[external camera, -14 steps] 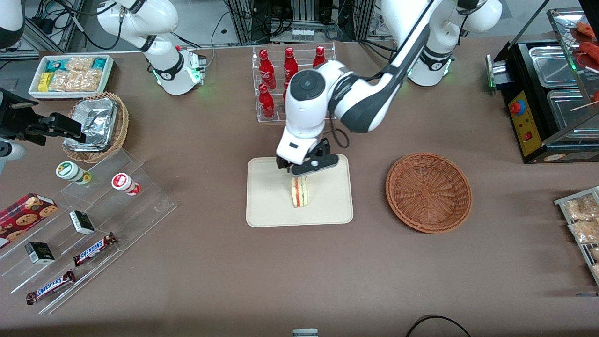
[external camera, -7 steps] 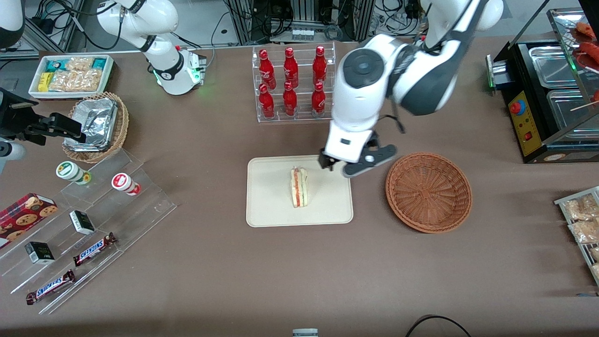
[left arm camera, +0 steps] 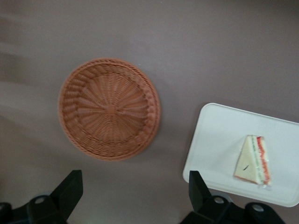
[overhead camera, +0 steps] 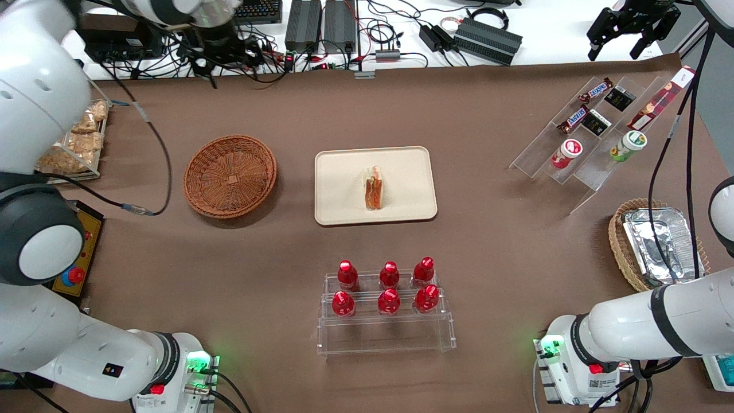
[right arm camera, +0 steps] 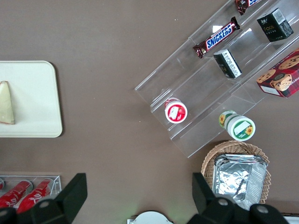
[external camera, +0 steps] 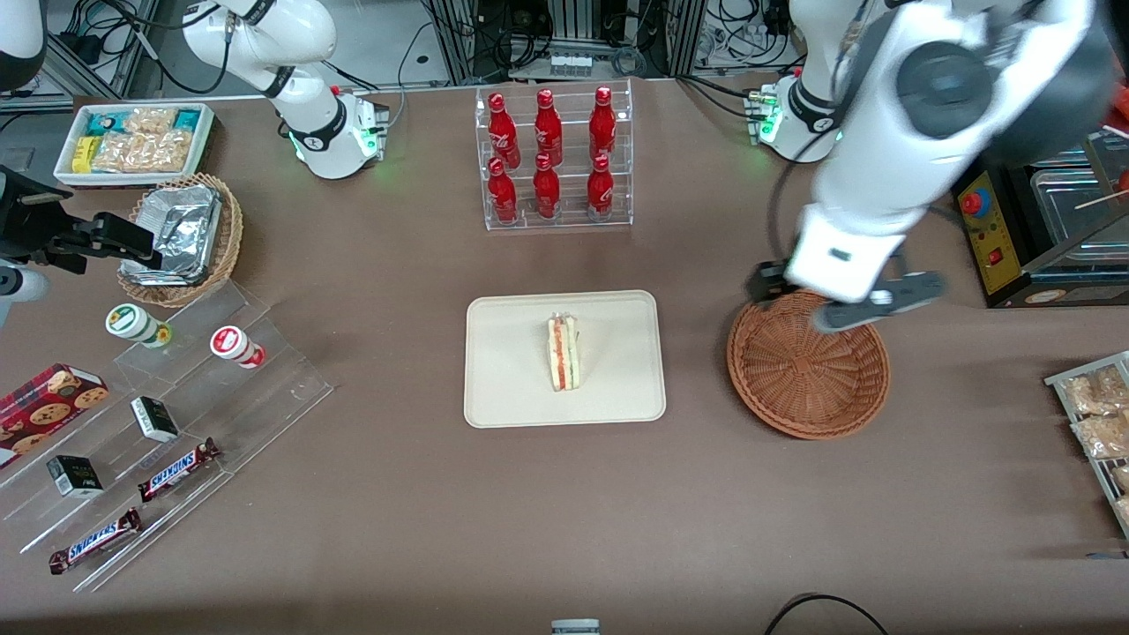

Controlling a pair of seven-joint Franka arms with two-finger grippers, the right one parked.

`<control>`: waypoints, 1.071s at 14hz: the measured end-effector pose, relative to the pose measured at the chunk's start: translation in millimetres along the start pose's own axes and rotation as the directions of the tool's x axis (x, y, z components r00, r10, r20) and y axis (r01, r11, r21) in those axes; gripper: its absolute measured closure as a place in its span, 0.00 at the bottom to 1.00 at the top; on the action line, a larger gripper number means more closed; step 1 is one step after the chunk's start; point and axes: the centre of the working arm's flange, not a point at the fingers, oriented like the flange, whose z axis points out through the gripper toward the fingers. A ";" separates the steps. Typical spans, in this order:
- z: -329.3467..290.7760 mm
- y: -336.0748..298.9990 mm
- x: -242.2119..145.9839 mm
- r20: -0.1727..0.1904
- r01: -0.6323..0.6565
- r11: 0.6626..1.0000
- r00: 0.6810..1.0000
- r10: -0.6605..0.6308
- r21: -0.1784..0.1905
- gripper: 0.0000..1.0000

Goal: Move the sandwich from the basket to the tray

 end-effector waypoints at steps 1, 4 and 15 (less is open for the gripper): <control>-7.3 -20.2 3.2 0.009 -0.029 1.000 1.000 0.029 -0.002 0.00; -20.2 -74.4 6.8 0.020 -0.120 0.993 0.993 0.120 -0.002 0.00; -23.4 -181.7 9.7 0.031 -0.244 0.968 0.969 0.246 -0.054 0.00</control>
